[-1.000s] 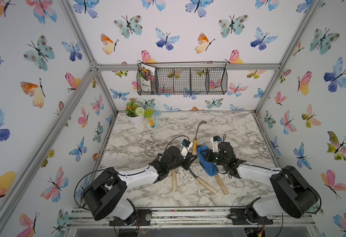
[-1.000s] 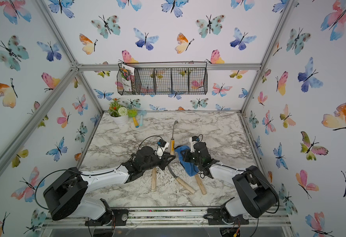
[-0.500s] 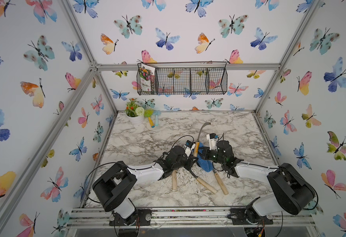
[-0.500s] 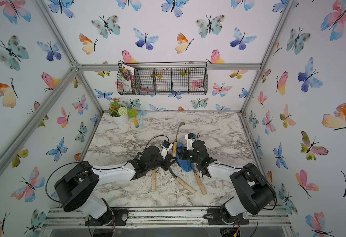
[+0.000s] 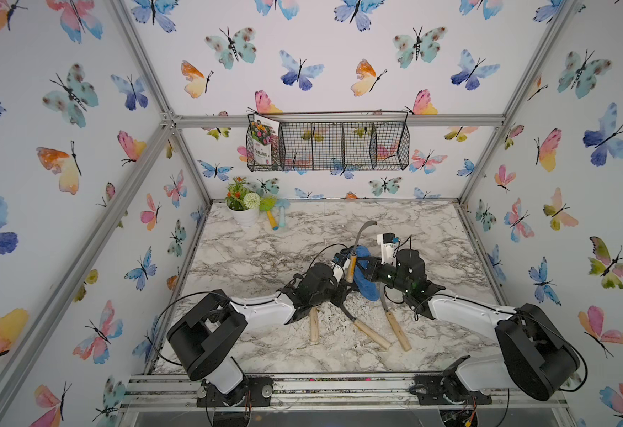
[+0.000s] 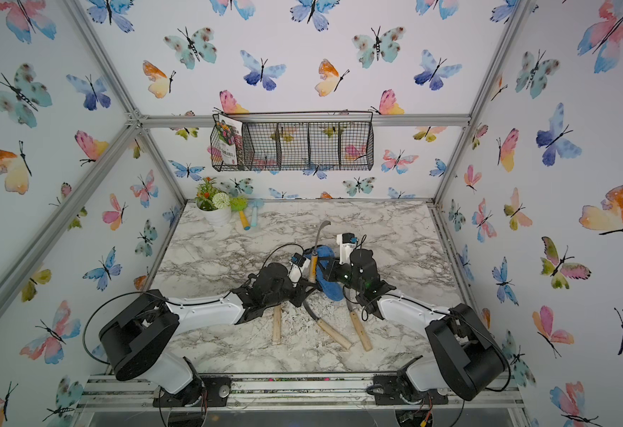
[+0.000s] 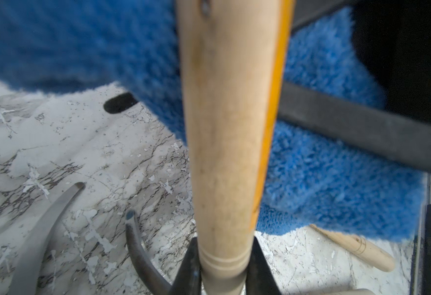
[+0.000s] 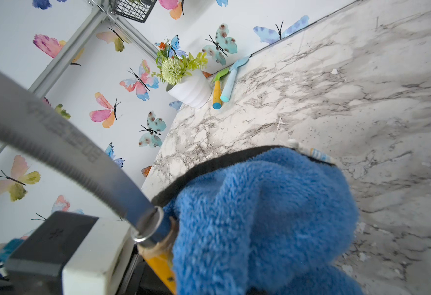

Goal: Wipe small sickles with rags
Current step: Wipe the small sickle.

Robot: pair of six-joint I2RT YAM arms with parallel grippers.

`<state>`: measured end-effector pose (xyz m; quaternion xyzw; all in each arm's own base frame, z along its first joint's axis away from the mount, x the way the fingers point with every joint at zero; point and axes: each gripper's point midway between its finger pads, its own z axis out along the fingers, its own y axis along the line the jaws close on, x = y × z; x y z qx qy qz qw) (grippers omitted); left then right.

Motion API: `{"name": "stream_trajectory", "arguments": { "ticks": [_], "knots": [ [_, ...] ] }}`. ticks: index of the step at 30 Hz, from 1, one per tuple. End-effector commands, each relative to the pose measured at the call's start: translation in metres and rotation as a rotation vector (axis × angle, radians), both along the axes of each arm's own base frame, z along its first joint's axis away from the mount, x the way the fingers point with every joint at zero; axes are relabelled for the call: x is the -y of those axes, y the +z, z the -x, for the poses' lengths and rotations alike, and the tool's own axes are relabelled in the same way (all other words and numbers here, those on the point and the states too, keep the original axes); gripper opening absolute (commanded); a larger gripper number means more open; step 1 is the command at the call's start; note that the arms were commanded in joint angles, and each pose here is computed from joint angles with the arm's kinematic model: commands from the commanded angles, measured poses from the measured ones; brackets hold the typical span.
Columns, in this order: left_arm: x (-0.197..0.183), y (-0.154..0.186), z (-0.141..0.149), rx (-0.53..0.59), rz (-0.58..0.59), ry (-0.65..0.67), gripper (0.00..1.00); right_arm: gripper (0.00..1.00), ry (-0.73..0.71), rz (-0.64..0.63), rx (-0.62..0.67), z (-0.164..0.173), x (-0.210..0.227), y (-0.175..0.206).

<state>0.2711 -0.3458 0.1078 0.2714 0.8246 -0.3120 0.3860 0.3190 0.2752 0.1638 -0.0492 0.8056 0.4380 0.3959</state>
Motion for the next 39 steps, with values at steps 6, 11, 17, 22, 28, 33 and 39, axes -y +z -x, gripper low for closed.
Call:
{"name": "stream_trajectory", "arguments": {
  "ticks": [6, 11, 17, 22, 28, 33, 39],
  "knots": [
    [-0.002, -0.003, -0.003, 0.004, -0.019, 0.031, 0.0, 0.02, 0.056, 0.049, -0.088, 0.025, -0.019, -0.058],
    [-0.006, 0.001, -0.003, 0.018, -0.013, 0.048, 0.0, 0.02, 0.063, 0.053, -0.098, 0.022, -0.023, -0.062],
    [-0.006, -0.002, -0.005, 0.014, -0.026, 0.053, 0.0, 0.02, 0.039, 0.028, 0.026, 0.012, -0.022, 0.003],
    [-0.005, -0.003, -0.005, 0.014, -0.028, 0.052, 0.0, 0.02, -0.019, 0.027, 0.118, 0.0, -0.009, 0.05],
    [-0.006, -0.003, -0.006, 0.014, -0.027, 0.054, 0.0, 0.02, 0.02, 0.025, 0.071, 0.003, -0.015, 0.038],
    [-0.005, -0.002, -0.006, 0.014, -0.029, 0.057, 0.0, 0.02, 0.062, 0.016, -0.043, 0.014, -0.025, -0.015],
    [-0.007, -0.001, -0.006, 0.019, -0.026, 0.062, 0.0, 0.02, 0.057, 0.038, -0.121, 0.022, -0.026, -0.054]
  ]
}}
